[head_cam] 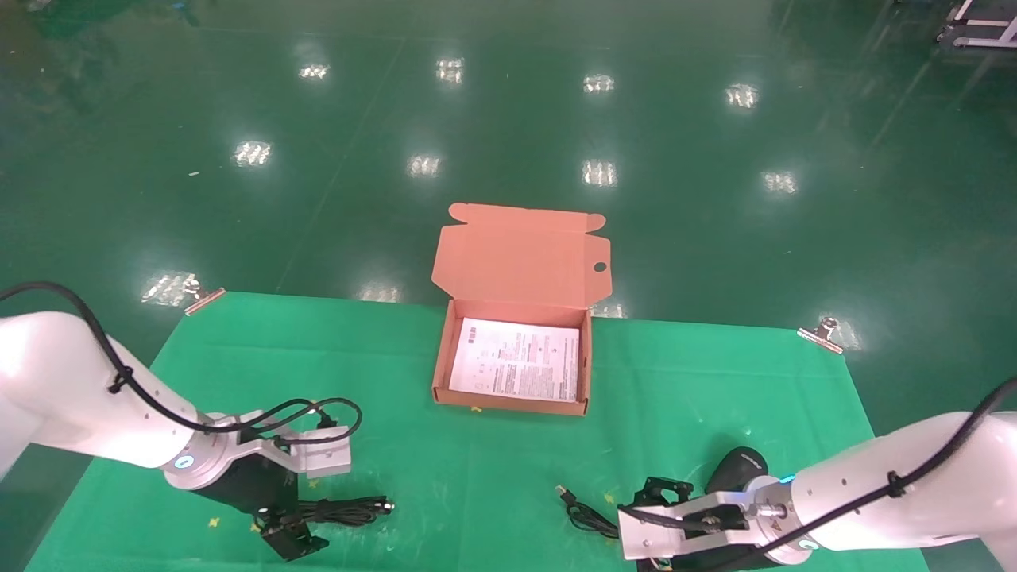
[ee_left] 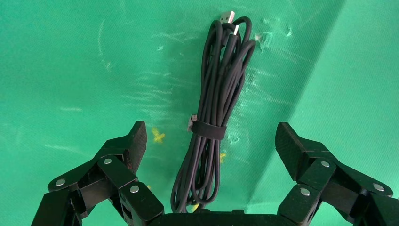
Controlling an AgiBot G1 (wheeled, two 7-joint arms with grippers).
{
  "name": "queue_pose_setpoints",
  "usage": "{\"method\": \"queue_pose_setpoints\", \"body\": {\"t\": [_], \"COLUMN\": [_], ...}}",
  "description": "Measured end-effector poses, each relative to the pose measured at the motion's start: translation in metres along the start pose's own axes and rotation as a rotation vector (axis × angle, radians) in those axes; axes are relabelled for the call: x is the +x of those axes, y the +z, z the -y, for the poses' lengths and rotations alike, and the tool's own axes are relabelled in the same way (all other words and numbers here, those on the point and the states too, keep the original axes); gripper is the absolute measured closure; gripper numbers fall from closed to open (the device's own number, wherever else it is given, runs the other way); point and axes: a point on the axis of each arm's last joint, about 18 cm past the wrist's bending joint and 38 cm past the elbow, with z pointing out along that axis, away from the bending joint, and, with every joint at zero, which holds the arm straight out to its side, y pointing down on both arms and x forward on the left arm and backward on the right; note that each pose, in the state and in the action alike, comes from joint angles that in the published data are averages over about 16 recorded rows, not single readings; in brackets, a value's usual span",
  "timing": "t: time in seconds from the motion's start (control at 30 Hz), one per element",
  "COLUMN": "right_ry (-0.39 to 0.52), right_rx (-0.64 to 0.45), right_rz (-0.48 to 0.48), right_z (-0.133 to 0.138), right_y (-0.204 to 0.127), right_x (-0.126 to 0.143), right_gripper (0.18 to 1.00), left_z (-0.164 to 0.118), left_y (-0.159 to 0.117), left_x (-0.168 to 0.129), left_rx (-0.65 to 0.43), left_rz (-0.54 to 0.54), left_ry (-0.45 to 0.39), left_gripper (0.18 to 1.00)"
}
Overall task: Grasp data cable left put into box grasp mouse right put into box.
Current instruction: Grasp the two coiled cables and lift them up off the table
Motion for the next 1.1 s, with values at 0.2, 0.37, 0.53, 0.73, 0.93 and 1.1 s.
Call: {"method": "queue_pose_setpoints", "body": {"t": [0.2,0.37,0.53,0.73,0.93,1.1], "right_ry": [0.028,0.038,0.042,0.042,0.042,0.042], "right_rx": [-0.010,-0.018,-0.026,-0.033,-0.034,-0.031], "right_rz": [0.001,-0.001,-0.003,-0.005,-0.005,-0.005], "right_z": [-0.005,-0.008,-0.011,-0.012,-0.012,-0.012], "right_y": [0.012,0.021,0.028,0.033,0.032,0.031], "right_x": [0.003,0.005,0.006,0.007,0.007,0.007], "right_gripper": [0.178,0.178,0.178,0.182,0.206,0.250], "left_z": [-0.003,-0.008,-0.013,-0.017,-0.017,-0.016], "left_y": [0.008,0.013,0.017,0.018,0.018,0.017], "left_x": [-0.003,-0.004,-0.004,-0.004,-0.004,-0.004], "left_rx": [0.002,0.000,-0.004,-0.006,-0.005,-0.004], "left_rz": [-0.006,-0.008,-0.010,-0.011,-0.011,-0.011], "left_ry": [-0.022,-0.042,-0.064,-0.079,-0.080,-0.076], "left_gripper": [0.184,0.184,0.184,0.189,0.215,0.266]}}
